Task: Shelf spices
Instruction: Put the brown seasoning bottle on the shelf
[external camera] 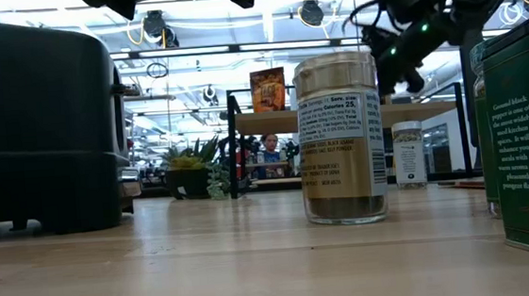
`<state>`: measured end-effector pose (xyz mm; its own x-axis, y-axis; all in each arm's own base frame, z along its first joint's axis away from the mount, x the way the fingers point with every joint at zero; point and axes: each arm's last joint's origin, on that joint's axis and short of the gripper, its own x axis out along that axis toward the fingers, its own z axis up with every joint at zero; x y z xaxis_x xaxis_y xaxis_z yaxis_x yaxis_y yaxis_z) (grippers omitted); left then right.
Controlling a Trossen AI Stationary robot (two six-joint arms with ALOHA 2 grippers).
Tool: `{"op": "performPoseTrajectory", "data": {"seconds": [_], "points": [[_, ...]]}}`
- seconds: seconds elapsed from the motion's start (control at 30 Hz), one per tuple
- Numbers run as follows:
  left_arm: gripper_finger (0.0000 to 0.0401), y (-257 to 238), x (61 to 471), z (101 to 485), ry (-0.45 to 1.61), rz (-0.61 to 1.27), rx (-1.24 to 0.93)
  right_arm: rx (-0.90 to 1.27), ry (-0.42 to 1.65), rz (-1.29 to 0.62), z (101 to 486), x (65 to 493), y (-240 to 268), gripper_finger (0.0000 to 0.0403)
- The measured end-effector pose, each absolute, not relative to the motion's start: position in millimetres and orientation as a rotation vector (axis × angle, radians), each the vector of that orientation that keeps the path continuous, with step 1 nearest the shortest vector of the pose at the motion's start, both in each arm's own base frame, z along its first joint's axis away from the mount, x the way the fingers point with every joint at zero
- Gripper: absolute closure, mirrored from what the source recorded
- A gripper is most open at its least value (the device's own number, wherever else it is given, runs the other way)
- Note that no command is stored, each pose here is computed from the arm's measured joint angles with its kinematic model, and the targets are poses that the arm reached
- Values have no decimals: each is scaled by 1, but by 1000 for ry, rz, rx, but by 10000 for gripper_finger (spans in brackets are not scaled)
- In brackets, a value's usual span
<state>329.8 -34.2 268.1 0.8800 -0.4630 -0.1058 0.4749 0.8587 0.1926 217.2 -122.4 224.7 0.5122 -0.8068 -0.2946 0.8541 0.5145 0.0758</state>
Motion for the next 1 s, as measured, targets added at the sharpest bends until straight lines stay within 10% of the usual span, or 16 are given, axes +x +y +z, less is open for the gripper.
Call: {"op": "performPoseTrajectory", "data": {"seconds": [1.0], "points": [[129, -64, 323, 257, 211, -553, 89, 272, 394, -54, 258, 188, 22, 332]]}}
